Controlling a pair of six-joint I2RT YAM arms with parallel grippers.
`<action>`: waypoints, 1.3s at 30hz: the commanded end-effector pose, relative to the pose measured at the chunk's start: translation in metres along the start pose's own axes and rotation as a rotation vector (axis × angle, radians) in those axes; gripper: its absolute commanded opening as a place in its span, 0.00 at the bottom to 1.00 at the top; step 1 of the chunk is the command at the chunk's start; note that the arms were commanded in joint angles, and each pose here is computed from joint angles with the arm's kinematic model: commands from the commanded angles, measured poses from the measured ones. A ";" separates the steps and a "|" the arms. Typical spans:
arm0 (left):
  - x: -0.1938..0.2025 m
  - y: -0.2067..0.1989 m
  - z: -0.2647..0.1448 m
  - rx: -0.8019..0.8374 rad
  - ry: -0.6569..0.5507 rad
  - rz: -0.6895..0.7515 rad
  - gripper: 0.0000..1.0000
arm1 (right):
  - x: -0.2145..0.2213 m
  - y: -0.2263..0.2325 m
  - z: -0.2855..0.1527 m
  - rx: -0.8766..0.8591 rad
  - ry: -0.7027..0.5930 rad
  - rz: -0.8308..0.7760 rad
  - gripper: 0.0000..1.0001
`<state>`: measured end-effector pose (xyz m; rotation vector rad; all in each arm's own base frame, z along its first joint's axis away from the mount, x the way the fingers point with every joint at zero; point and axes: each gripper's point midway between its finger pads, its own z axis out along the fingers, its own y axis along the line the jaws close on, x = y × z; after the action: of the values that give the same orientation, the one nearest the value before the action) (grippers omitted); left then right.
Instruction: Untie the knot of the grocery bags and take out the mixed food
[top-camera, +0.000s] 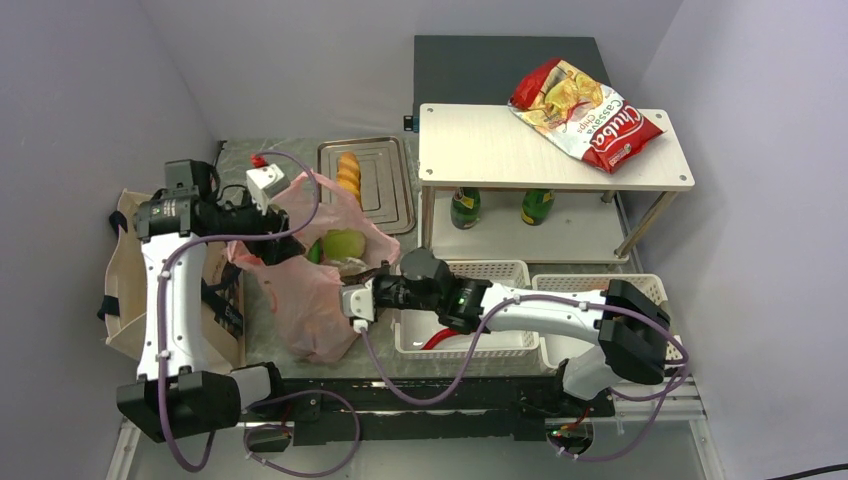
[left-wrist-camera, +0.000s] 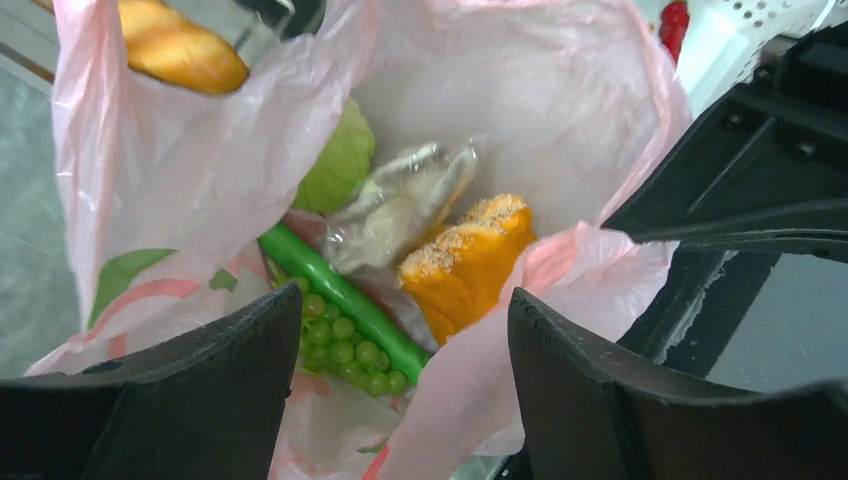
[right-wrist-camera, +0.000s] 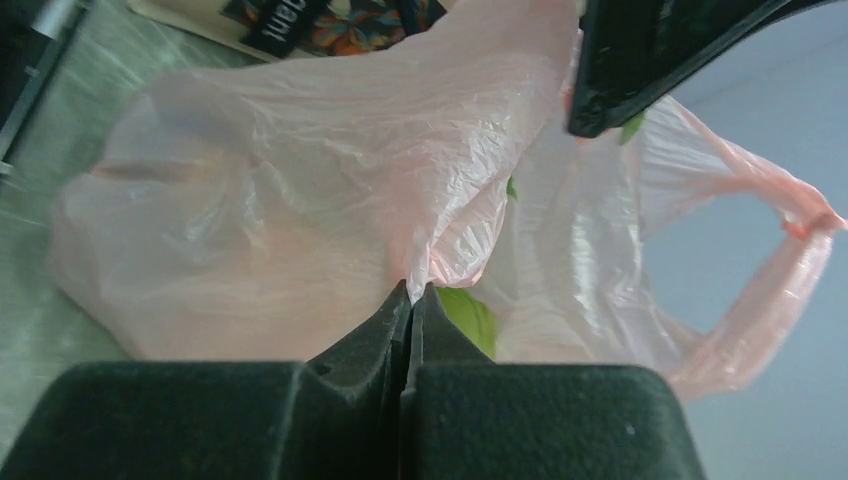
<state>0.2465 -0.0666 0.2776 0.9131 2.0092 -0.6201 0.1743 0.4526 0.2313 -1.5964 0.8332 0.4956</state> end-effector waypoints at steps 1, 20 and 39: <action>0.026 0.000 0.017 -0.008 0.095 -0.125 0.78 | -0.028 -0.052 -0.012 0.263 -0.085 -0.253 0.00; -0.003 -0.050 0.021 0.119 -0.084 0.057 0.03 | -0.019 -0.044 -0.018 0.269 -0.075 -0.222 0.53; 0.010 -0.078 -0.024 -0.236 -0.241 0.852 0.00 | -0.023 -0.027 -0.018 -0.206 -0.033 0.494 0.62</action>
<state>0.1483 -0.1026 0.2691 1.3288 1.3992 -0.1919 0.2167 0.4337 0.2733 -1.4404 1.1650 0.7390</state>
